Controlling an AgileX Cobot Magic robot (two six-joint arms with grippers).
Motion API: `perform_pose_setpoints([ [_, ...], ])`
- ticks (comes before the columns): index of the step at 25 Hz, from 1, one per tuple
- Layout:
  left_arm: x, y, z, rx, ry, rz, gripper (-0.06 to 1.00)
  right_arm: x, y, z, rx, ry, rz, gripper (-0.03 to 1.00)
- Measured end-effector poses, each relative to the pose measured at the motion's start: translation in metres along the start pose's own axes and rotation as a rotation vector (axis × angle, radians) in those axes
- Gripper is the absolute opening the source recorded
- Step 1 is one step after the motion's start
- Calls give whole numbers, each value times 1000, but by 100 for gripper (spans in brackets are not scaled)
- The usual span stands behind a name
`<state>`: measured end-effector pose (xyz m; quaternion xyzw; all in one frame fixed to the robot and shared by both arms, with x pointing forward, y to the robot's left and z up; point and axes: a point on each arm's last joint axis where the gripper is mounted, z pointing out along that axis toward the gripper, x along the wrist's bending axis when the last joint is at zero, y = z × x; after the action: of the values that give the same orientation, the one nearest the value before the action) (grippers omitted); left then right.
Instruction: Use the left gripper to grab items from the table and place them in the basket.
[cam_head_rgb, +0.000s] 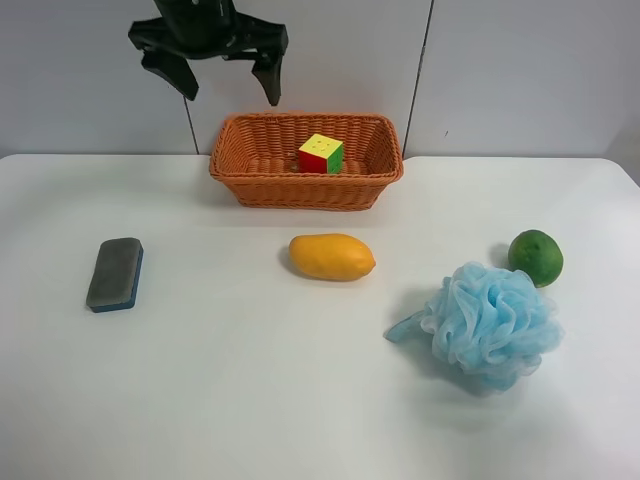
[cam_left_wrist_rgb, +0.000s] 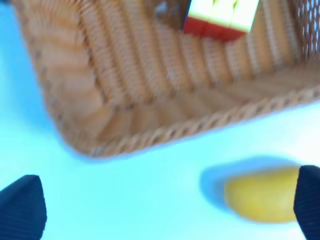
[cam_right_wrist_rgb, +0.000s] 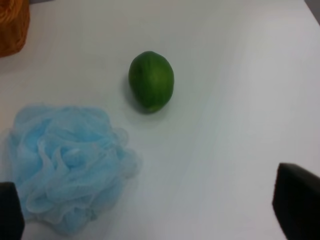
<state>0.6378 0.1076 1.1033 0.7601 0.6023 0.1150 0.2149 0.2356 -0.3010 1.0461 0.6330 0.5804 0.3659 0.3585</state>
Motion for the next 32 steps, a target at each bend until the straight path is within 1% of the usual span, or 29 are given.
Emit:
perform_pose_setpoints([
  [4, 4, -14, -35, -3, 3, 35, 99, 0, 0, 0, 0, 0, 0, 99],
  [7, 10, -37, -51, 1, 5, 44, 99, 0, 0, 0, 0, 0, 0, 99],
  [9, 14, -55, -60, -16, 2, 45, 99, 0, 0, 0, 0, 0, 0, 99],
  [19, 45, -187, -119, -130, -24, 47, 99, 0, 0, 0, 0, 0, 0, 99],
  [23, 58, -236, -141, -197, -13, 58, 99, 0, 0, 0, 0, 0, 0, 99],
  [26, 68, -270, -154, -235, 5, 67, 99, 0, 0, 0, 0, 0, 0, 99],
  [29, 76, -300, -161, -268, 2, 64, 99, 0, 0, 0, 0, 0, 0, 99],
  [32, 81, -324, -161, -305, -4, 61, 99, 0, 0, 0, 0, 0, 0, 99],
])
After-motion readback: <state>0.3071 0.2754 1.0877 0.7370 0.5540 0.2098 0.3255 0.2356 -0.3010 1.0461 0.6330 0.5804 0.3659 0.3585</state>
